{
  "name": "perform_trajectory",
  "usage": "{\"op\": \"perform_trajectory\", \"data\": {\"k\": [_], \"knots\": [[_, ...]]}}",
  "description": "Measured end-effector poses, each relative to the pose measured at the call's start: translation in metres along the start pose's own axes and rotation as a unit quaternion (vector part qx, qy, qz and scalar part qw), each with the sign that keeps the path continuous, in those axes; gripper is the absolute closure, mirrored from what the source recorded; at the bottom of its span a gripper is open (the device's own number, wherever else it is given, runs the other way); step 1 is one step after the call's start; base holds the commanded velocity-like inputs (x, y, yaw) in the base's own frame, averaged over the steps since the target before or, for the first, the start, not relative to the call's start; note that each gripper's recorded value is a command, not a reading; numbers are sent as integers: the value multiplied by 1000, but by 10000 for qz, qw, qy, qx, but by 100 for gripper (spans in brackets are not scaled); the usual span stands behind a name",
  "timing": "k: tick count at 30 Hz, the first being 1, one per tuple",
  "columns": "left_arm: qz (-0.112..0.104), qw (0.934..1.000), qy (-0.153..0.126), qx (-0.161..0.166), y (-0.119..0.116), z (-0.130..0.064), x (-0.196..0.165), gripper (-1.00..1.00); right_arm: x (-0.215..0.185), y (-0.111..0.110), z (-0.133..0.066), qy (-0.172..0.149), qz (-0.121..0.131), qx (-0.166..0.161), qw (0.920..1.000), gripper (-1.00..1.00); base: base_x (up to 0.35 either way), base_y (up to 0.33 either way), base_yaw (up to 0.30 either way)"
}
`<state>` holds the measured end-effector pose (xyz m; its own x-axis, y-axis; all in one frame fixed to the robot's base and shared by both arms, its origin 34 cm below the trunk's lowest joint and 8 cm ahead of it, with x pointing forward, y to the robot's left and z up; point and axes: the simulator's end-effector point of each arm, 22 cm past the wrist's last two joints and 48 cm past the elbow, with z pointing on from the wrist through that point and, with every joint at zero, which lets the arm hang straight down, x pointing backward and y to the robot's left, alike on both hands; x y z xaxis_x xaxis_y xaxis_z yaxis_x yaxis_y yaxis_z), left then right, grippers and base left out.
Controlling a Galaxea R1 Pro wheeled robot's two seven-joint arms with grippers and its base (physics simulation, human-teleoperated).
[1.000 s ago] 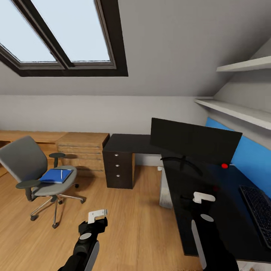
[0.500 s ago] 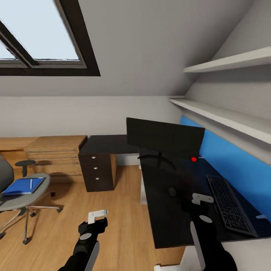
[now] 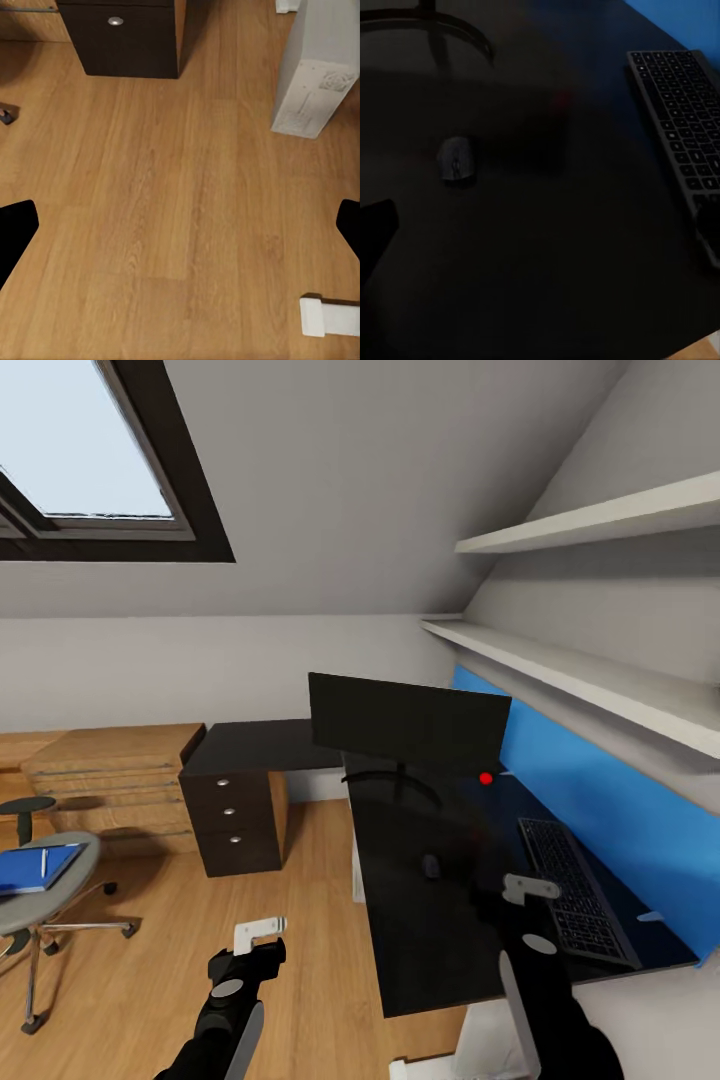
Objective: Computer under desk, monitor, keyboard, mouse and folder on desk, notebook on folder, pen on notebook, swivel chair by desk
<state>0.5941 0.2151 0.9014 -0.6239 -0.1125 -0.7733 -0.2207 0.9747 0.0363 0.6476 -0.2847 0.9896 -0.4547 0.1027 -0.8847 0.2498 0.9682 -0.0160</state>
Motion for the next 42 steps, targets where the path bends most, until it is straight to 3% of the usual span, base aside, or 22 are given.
{"op": "perform_trajectory", "data": {"k": [8,15,28,33,38,39,42], "knots": [[-2,10000,-1,0,0,0,0,-100,10,14,1,83,-174,-141,9997,-100,52,-1,-2],[2,10000,-4,7,0,-1,0,-100,6,35,2,-157,-428,-448,9980,-100,286,0,0],[8,10000,1,4,0,0,0,-100,23,49,4,-26,-548,-814,9952,-100,303,-34,0],[12,10000,0,1,0,0,0,-100,14,54,4,-297,-533,-936,9937,-100,264,-4,0],[18,10000,-7,-7,1,0,0,-100,29,57,9,-292,-708,-1094,9910,-100,262,0,0],[18,10000,3,-7,1,1,0,-100,40,63,11,-239,-859,-1194,9888,-100,62,0,0],[19,10000,-7,-10,1,0,0,-100,47,65,11,-189,-907,-1220,9882,-100,35,0,0]]}}
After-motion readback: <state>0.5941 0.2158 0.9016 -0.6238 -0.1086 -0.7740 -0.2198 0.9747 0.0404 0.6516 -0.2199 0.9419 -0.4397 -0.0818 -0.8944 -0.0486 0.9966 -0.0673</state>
